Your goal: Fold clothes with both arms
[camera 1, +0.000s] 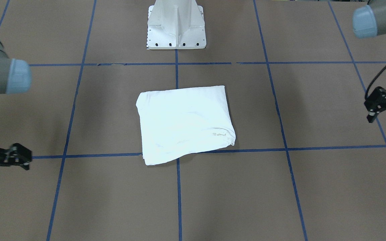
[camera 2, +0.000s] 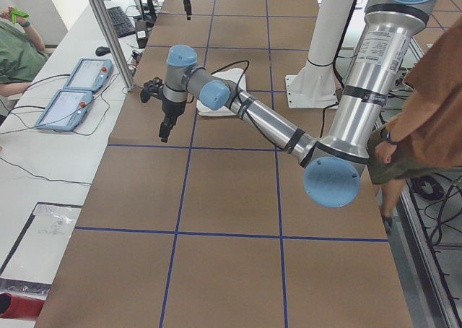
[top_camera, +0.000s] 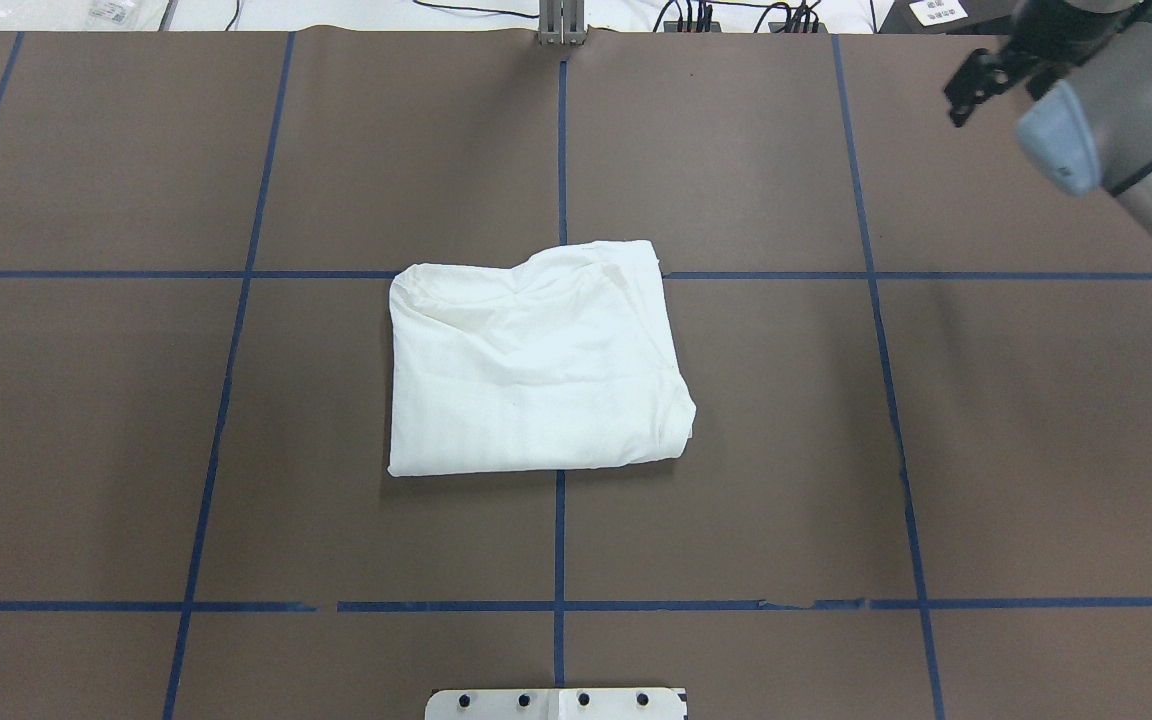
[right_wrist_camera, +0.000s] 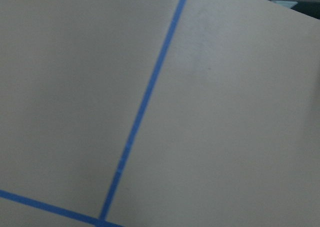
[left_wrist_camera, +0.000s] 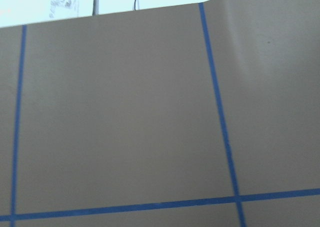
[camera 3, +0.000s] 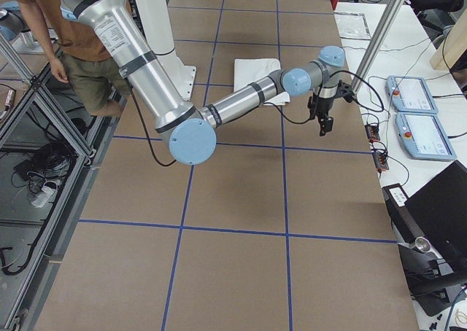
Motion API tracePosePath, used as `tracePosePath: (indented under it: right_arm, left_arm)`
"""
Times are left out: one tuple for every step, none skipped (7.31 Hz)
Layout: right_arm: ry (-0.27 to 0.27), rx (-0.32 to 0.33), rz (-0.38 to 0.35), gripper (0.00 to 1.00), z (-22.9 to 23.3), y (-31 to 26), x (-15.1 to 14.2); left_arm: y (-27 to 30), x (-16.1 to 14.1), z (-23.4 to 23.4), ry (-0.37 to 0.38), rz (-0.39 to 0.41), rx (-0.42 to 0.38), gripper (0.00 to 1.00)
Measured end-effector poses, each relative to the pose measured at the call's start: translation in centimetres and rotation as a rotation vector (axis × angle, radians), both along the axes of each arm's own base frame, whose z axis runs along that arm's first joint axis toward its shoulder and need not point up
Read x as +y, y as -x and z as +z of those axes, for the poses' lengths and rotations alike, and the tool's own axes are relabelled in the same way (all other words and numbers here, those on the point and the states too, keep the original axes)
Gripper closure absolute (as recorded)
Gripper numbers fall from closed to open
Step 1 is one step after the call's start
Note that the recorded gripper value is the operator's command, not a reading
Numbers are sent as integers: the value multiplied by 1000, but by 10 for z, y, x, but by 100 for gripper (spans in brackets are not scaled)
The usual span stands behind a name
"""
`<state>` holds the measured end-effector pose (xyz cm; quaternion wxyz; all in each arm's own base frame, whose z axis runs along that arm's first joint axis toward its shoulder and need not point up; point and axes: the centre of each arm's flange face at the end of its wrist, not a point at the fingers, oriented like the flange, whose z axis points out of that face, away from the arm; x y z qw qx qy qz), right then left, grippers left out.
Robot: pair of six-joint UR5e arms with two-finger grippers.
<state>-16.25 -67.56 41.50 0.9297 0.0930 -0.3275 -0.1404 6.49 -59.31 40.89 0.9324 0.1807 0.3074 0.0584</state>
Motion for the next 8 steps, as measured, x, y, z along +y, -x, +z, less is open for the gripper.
tracePosePath:
  right_arm:
    - [7, 12, -42, 0, 52, -59, 14]
    - [20, 23, -73, 0, 97, -113, 32]
    - [50, 25, -83, 0, 139, -158, 56]
    - [80, 25, -75, 0, 175, -184, 82]
    - [94, 26, -67, 0, 201, -196, 103]
    - [98, 30, -61, 0, 224, -204, 122]
    - [96, 35, -56, 0, 244, -209, 137]
    - [106, 30, -45, 0, 262, -214, 153]
  left_arm:
    - [46, -9, 37, -44, 94, -49, 0]
    - [90, -12, 73, -76, 169, -87, 0]
    - [120, -9, 101, -84, 203, -104, 0]
    - [136, 1, 123, -78, 210, -101, 0]
    - [141, 11, 140, -85, 206, -97, 0]
    - [144, 24, 159, -87, 197, -98, 0]
    - [146, 42, 184, -71, 190, -103, 0]
    - [149, 56, 200, -62, 182, -106, 0]
